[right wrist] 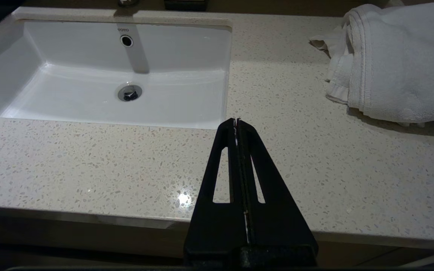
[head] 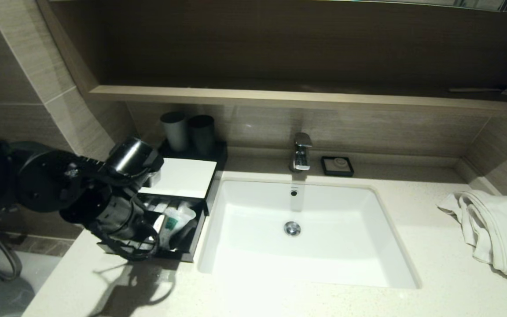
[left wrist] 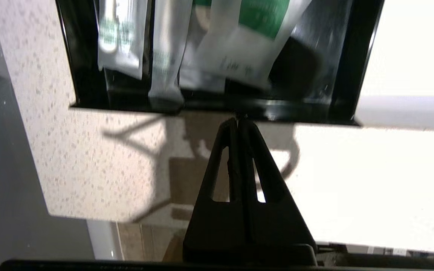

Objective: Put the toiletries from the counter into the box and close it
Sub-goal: Close the drawer

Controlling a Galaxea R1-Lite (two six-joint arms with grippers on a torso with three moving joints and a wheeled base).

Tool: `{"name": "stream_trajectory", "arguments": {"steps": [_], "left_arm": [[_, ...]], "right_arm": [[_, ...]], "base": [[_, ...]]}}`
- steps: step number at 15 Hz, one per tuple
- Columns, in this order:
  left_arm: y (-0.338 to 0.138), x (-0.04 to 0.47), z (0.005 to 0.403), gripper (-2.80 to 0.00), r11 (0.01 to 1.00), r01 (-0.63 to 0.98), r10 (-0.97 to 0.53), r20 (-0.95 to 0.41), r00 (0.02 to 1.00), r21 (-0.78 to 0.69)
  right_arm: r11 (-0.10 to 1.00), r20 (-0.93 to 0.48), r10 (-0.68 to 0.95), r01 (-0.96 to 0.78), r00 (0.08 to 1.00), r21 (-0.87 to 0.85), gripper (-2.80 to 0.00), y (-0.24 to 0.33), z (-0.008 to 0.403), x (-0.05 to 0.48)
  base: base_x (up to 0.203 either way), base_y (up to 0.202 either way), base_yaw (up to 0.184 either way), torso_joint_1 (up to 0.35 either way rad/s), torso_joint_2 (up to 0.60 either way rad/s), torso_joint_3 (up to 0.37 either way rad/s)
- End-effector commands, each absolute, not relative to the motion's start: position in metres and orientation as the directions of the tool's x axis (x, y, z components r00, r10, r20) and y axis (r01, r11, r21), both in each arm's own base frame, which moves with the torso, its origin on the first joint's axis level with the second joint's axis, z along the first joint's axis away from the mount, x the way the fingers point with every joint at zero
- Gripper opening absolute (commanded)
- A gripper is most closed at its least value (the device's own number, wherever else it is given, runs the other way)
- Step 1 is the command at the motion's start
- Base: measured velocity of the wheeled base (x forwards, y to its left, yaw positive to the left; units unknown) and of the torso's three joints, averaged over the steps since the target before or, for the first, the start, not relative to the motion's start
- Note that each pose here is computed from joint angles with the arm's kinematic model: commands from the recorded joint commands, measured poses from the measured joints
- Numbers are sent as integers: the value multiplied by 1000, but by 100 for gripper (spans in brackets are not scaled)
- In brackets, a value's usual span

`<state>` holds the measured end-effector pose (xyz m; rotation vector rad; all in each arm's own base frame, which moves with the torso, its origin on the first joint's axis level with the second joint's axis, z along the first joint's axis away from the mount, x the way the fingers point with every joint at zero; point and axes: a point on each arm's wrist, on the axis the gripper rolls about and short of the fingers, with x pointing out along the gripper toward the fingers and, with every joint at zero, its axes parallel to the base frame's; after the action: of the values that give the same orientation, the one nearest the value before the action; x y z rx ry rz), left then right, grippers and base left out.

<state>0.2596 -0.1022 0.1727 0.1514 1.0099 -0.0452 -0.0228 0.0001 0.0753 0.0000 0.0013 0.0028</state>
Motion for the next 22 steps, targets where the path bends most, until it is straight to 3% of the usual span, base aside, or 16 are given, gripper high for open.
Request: {"name": "stream_trajectory", "arguments": {"steps": [1,7,22], "left_arm": [[-95,242,173,-280,989,106,37,-851,524,108],[-84,215,156,-280,991,103,28,-887,460,84],[-88,243,118,-280,999,-9,47,-938,344,47]], "right_arm": [[1000,-2,3,-3,1000,0,-280,0,75,-23],[1000,-2,3,-3,1000,0,-280,0,75,-23],[1000,-2,3,-3,1000,0,-280,0,75,-23]], "base": [[0,0,0,0,0,0],[0,0,0,0,0,0],[0,0,0,0,0,0]]}}
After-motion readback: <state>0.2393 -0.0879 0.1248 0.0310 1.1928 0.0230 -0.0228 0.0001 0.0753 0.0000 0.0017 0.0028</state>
